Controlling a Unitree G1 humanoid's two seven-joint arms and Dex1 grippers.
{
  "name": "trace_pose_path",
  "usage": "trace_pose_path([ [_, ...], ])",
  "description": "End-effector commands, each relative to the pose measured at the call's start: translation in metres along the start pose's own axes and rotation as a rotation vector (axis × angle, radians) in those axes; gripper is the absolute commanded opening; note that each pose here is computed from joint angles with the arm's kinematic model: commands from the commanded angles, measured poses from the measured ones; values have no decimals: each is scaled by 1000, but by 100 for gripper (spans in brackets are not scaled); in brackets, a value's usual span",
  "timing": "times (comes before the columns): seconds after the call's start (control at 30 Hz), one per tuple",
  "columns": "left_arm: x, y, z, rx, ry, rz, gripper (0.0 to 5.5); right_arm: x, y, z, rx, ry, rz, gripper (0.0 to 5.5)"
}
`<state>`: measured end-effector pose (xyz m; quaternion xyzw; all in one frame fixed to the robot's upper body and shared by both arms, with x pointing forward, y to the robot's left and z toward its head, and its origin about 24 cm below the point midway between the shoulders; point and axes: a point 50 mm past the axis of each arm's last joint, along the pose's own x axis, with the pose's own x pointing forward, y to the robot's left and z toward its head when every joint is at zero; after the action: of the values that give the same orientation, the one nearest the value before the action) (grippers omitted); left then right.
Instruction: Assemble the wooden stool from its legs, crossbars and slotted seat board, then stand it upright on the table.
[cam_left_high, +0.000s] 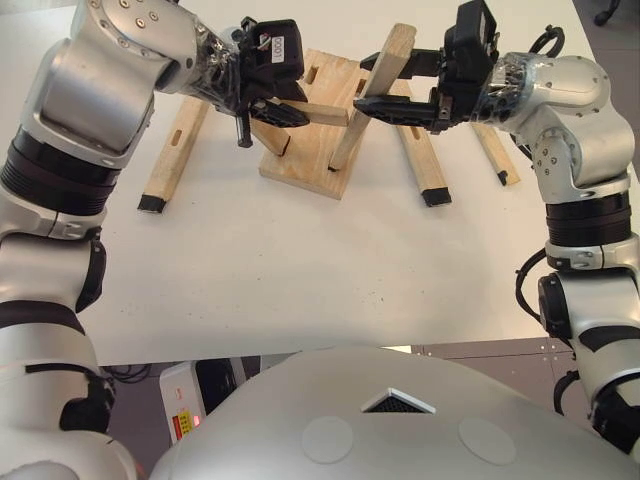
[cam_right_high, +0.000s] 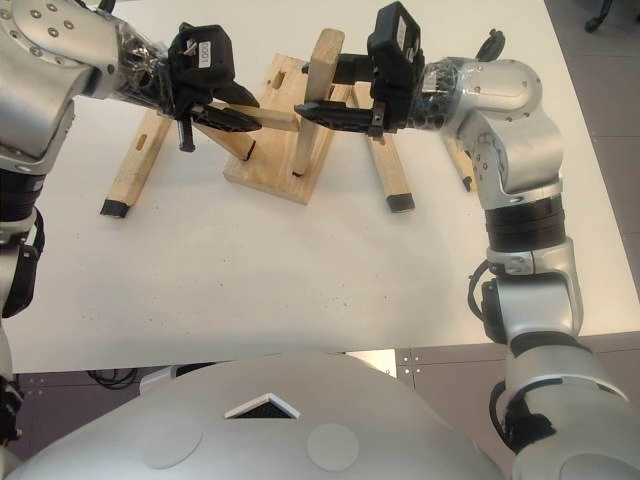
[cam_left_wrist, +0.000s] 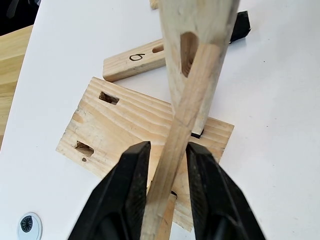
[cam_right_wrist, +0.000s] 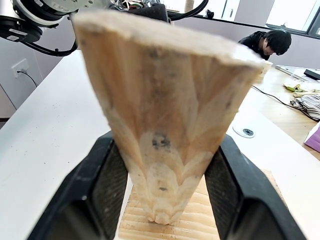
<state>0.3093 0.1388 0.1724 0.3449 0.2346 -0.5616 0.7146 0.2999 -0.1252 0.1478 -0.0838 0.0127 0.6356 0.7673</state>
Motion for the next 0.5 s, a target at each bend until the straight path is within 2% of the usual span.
trace_pose_path([
  [0.03,-1,-1,-47,-211,121,18,103,-7,18,-27,40,153,97,203],
  [0.3,8,-10,-41,-200,104,-41,103,3,18,-28,32,142,79,204],
  [0.5,34,-30,-35,-185,116,-99,103,18,25,-29,40,118,94,204],
])
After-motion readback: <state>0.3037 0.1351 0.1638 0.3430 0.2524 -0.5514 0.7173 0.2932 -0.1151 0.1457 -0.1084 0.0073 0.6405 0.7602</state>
